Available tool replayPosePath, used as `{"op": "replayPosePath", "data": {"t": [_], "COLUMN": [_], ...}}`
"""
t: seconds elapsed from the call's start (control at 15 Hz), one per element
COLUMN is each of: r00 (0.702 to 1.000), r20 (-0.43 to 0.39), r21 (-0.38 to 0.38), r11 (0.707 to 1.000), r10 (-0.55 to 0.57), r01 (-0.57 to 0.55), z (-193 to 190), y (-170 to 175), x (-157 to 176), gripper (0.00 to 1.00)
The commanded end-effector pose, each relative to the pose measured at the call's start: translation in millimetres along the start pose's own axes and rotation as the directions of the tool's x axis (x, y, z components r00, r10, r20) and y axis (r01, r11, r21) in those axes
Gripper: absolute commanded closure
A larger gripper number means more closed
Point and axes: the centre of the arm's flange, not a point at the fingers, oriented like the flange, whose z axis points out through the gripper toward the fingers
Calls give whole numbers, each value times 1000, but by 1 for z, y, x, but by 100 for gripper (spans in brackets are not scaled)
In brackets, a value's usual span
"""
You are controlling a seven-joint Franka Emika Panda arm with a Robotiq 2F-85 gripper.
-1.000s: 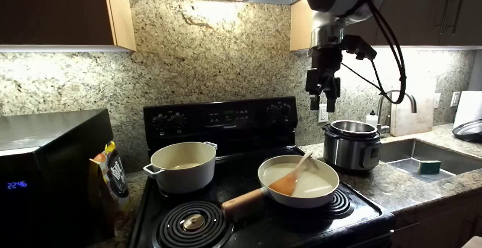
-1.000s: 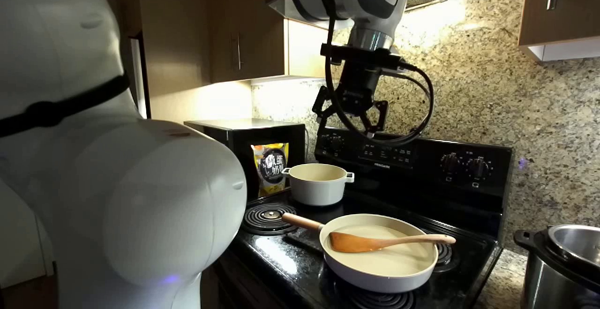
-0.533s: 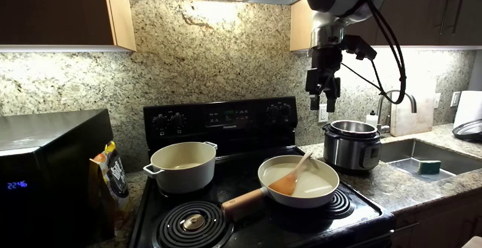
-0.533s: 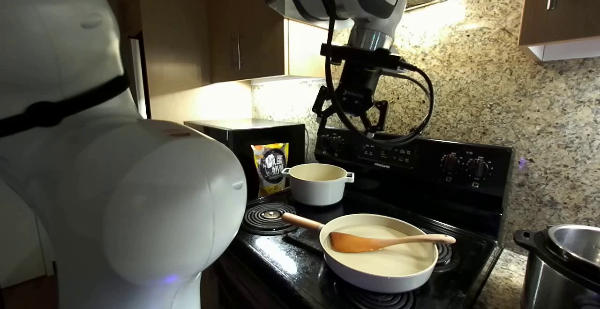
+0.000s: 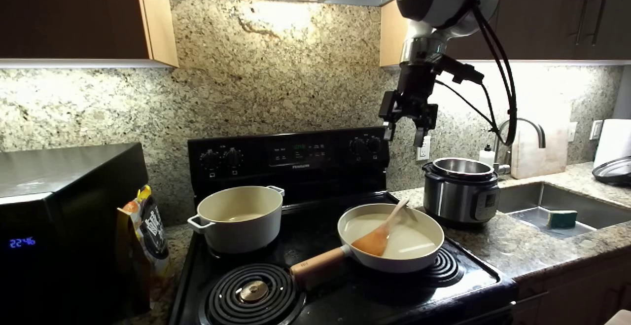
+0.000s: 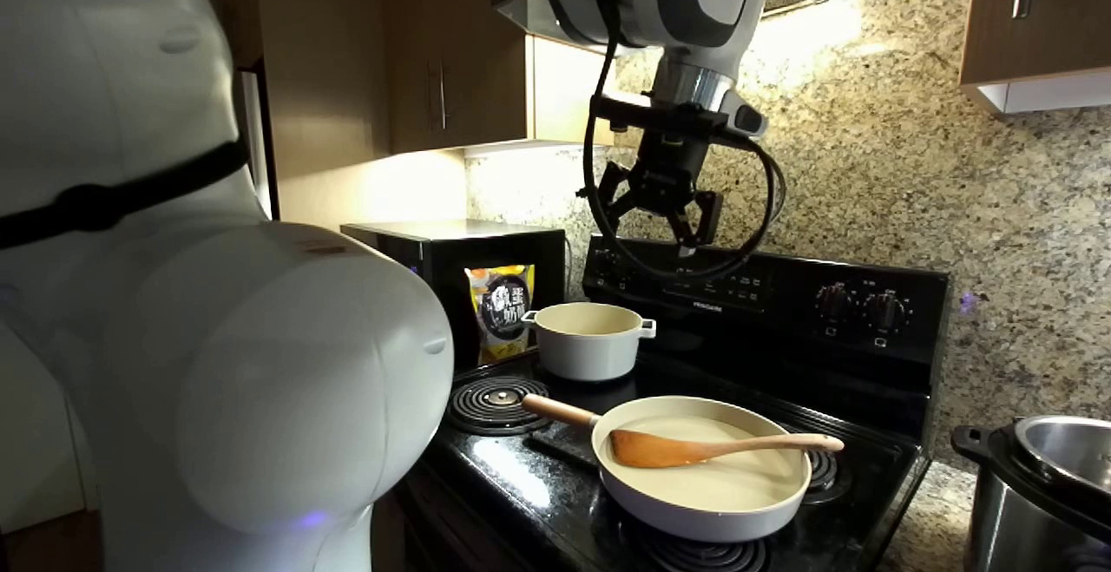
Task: Use the spatula to stir the contents in the pan
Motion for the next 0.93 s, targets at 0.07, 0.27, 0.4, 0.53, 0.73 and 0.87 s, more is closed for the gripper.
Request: {"op": "replayPosePath", "data": {"t": [0.07, 0.27, 0.4, 0.53, 0.73, 0.87], "r00": [968, 915, 866, 904, 906, 815], "r20": [-152, -234, -288, -256, -253, -363], "r21": [54, 115, 135, 103, 102, 157], "r11": [979, 944, 912, 940, 941, 892], "r10": [202, 327, 410, 341, 338, 452], "r01": [-196, -308, -387, -325, -323, -425], "z": [9, 16, 20, 19, 21, 19], "y": [5, 17, 28, 27, 26, 23], "x": [50, 74, 81, 72, 73, 86], "gripper": [0, 0, 0, 0, 0, 0]}}
